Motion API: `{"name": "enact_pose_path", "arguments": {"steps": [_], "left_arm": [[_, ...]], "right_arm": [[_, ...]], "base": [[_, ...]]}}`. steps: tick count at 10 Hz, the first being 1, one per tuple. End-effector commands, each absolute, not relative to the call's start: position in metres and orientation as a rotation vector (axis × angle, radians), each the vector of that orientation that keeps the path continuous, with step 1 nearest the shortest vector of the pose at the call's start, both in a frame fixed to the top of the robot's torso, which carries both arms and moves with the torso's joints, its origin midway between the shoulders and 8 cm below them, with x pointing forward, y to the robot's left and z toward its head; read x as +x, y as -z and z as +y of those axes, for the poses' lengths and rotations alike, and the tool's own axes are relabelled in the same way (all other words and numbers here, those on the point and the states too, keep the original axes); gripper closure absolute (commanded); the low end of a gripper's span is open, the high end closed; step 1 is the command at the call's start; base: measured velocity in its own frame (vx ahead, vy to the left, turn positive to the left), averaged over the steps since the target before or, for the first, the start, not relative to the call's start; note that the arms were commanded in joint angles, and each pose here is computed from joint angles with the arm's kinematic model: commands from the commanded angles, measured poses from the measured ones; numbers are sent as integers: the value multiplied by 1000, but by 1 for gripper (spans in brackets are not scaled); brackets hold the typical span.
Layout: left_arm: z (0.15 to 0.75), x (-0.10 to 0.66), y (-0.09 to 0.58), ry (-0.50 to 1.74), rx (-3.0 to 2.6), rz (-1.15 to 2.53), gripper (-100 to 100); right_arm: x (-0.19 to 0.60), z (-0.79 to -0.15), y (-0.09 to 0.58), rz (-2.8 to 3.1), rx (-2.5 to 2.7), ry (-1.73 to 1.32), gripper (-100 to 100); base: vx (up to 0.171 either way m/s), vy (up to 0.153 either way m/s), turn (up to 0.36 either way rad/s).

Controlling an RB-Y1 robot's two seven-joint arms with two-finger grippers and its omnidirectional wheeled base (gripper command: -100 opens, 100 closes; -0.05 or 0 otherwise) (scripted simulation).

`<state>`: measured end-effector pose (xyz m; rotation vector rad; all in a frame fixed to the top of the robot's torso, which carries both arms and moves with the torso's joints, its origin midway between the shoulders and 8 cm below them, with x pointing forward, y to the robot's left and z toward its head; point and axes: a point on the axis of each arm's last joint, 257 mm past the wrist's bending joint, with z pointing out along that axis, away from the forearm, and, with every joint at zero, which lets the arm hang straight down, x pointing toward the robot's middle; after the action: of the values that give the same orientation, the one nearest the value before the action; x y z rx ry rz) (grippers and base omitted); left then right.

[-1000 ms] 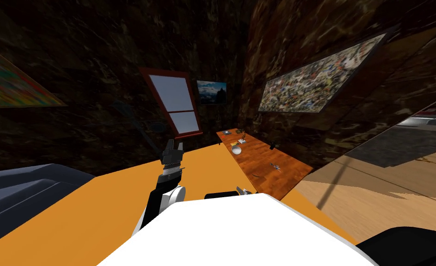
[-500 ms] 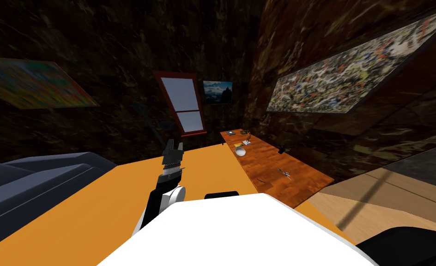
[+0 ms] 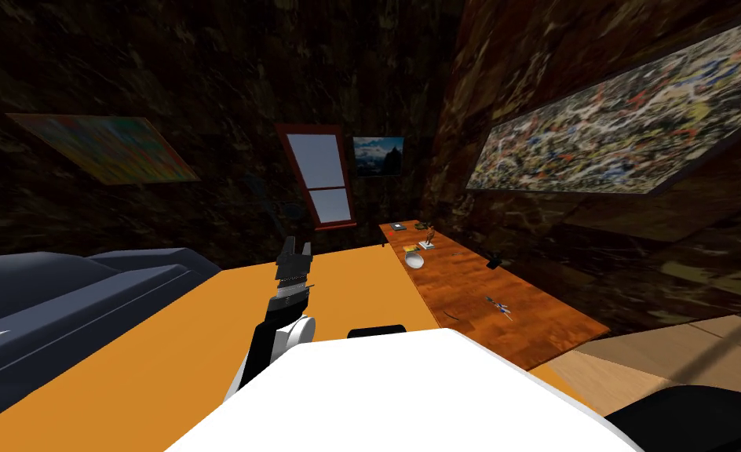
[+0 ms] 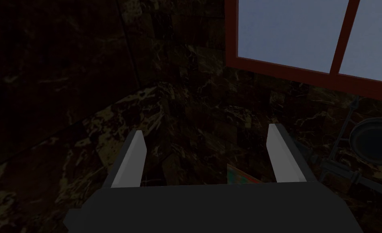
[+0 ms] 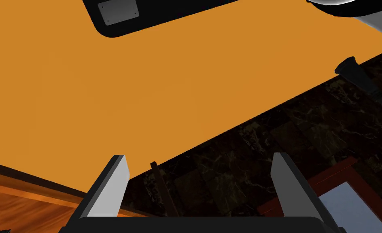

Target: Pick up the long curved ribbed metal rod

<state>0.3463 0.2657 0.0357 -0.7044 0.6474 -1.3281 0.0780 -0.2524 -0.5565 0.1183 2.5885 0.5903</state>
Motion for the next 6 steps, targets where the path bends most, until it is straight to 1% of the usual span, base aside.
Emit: {"name": "enact_pose_path", "arguments": {"steps": [1,2,3,6], "left_arm": [[266,346,-36,1328,-704,647,0],[266,346,-36,1328,-704,647,0],[266,346,-36,1328,-704,647,0],[266,346,-36,1328,-705,647,0]], "right_arm": [[59,-267,568,2641,84,-543,-100],[41,-278,577,2691,-1,-501,-100],[33,-286,582,2712,3,-480,-100],[-5,-319,599,2814,-170,-376,-100]], "base": [[28,-16,145],[36,-10,221],[32,-19,109],[42,-27,169]]}}
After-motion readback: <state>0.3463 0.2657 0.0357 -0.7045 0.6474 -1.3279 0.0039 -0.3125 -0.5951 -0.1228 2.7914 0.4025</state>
